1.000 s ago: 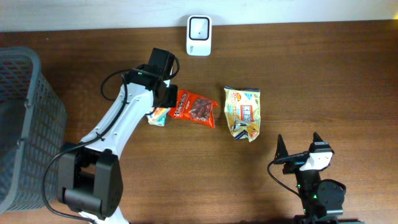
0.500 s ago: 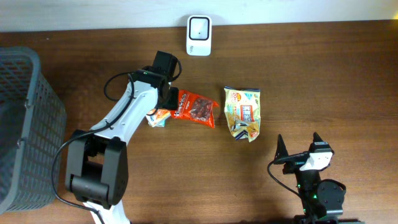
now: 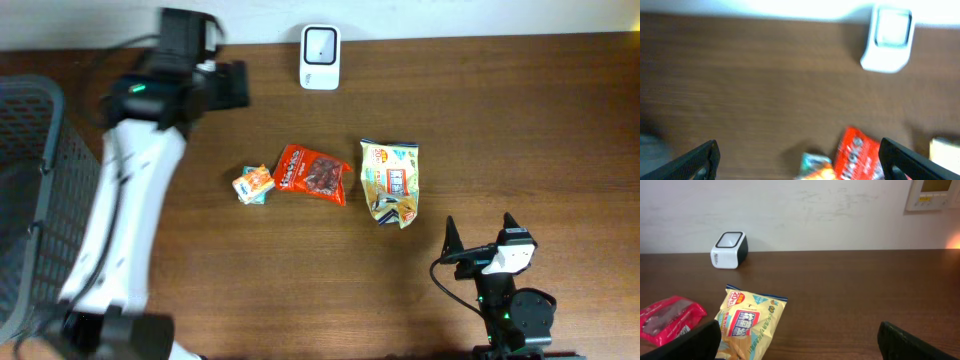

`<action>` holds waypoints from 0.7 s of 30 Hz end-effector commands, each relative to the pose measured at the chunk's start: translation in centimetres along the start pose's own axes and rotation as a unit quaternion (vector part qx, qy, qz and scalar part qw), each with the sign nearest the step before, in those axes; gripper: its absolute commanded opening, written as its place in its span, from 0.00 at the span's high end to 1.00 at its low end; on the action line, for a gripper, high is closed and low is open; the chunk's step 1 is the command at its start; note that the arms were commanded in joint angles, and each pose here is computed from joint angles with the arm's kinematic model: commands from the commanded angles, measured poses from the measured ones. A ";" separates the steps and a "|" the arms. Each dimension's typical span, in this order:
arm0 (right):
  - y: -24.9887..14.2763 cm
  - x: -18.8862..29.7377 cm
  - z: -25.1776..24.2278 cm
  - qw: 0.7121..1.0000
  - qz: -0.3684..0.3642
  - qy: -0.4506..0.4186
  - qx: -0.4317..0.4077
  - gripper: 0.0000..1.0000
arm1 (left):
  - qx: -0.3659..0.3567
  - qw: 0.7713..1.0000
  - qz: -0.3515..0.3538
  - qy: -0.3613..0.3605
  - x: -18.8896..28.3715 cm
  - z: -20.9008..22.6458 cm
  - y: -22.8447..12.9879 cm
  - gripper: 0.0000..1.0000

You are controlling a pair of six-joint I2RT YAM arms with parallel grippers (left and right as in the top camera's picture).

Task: Scan the item barcode
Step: 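Place the small orange box beside the green tissue pack, withdraw left arm, then move the right gripper forward over the yellow wipes package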

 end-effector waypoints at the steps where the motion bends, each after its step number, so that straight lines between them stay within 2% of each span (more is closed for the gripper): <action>1: -0.2 0.0 -0.2 1.000 -0.001 -0.008 0.002 0.01 | 0.023 0.998 0.018 0.054 1.1 3.5 -0.8 0.01; 5: -0.2 0.0 -0.2 1.000 -0.001 -0.008 0.002 0.01 | 0.047 0.996 0.059 0.051 0.7 5.8 -2.4 0.01; 10: 0.3 0.0 0.0 1.000 -0.014 0.005 0.002 0.01 | 0.069 0.995 0.064 0.033 0.7 7.3 -2.9 0.01; 15: 0.4 0.2 1.8 0.992 -0.001 0.122 0.007 0.01 | 0.069 0.995 0.064 0.033 0.7 7.3 -2.9 0.01; 21: 2.5 0.4 2.8 0.989 0.017 0.145 -0.010 0.01 | 0.069 0.995 0.064 0.034 0.7 7.3 -2.9 0.01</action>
Point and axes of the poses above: each gripper's point midway between its finger pads, its own x axis back along the fingers, its own z axis along the line the jaws close on, y = z × x, the point moved 10 cm from there along x, back along the fingers, and after that the axes turned 14 degrees about -x, right-handed, at the moved point
